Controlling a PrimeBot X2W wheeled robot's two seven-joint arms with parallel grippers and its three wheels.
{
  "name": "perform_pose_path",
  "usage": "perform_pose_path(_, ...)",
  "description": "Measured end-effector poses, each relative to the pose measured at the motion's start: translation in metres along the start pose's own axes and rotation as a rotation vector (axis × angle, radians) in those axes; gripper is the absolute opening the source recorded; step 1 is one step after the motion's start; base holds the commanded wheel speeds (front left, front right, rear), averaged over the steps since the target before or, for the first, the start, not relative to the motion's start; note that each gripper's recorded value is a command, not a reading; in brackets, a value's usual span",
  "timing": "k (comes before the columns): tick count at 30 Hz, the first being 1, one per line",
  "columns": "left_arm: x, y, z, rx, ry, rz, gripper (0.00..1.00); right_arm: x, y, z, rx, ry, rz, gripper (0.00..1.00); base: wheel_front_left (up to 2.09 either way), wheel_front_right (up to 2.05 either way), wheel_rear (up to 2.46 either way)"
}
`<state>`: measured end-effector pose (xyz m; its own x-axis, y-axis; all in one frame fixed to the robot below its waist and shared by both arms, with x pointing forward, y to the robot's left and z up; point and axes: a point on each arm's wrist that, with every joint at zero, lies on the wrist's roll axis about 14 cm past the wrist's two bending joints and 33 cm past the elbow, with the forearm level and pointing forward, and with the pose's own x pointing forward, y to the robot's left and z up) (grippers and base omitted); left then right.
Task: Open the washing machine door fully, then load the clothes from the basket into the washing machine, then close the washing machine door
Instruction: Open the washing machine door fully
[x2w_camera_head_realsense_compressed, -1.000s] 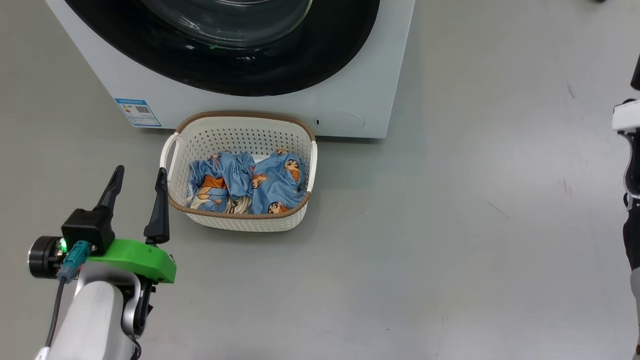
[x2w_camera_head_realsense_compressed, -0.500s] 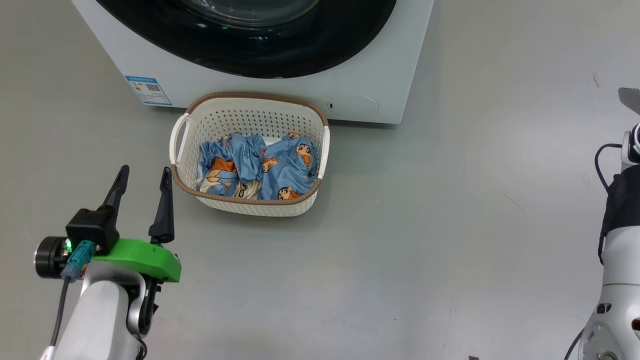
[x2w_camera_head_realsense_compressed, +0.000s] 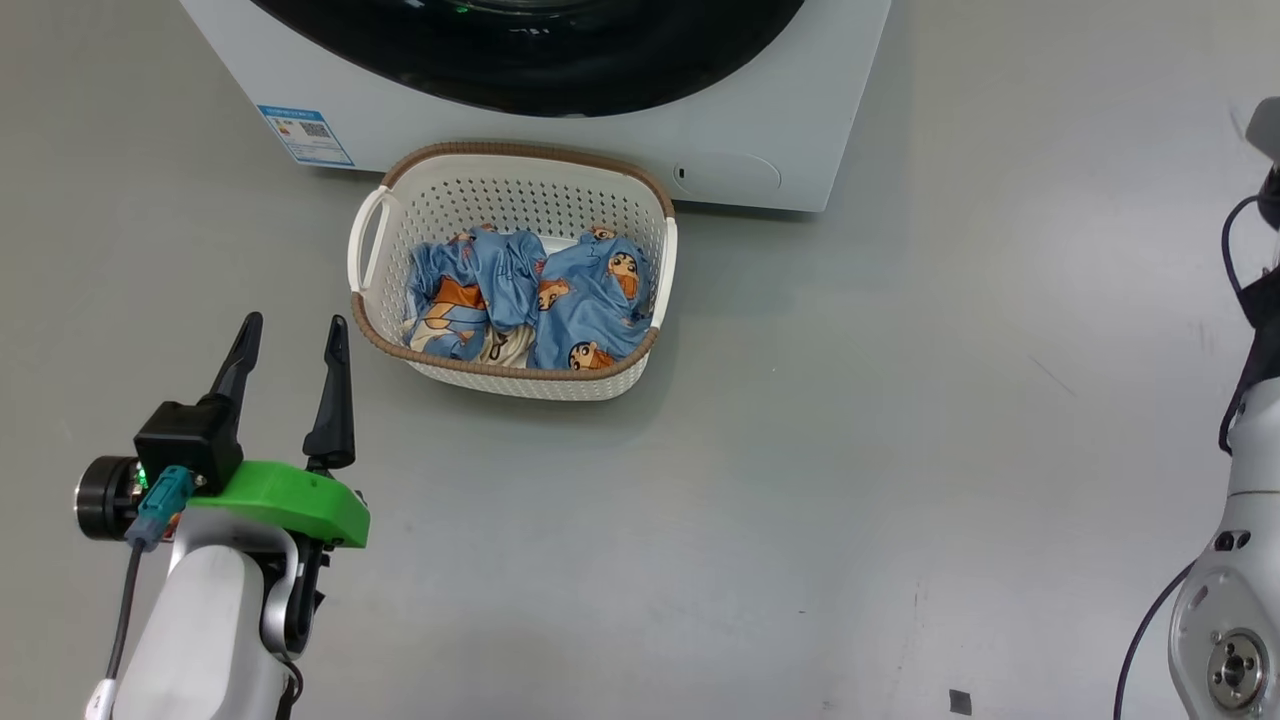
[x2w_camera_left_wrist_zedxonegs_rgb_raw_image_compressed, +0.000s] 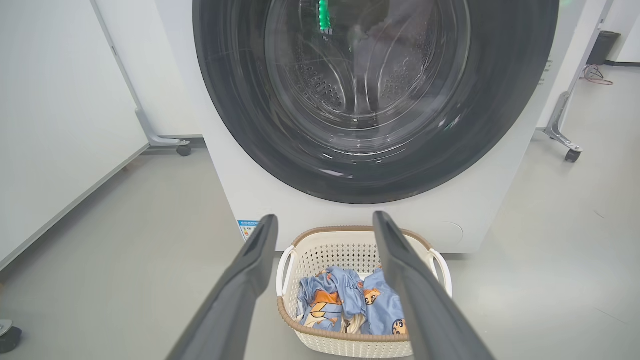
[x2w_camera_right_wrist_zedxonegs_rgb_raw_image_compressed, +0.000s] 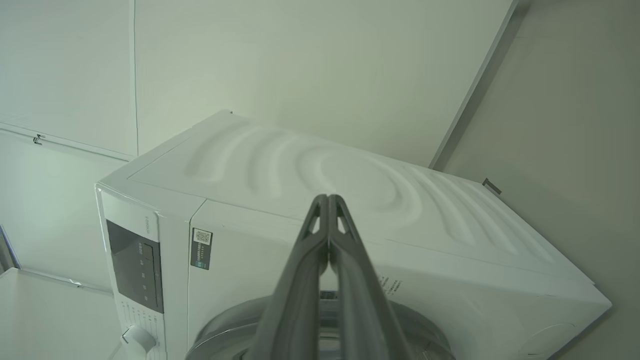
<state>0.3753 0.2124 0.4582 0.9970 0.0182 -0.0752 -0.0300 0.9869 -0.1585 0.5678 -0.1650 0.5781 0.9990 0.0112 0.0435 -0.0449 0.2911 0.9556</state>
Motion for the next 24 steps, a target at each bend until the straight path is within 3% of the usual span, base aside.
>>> perform_pose_path(14, 0.012, -0.005, -0.008, -0.011, 0.019, -0.002, 1.00, 0.041, 0.037, -0.048, -0.021, 0.324, 0.039, 0.00, 0.00, 0.00, 0.00)
perform_pose_path(24, 0.026, 0.005, -0.005, -0.007, 0.006, 0.024, 1.00, 0.065, 0.041, -0.072, 0.000, 0.454, 0.064, 0.00, 0.00, 0.00, 0.00)
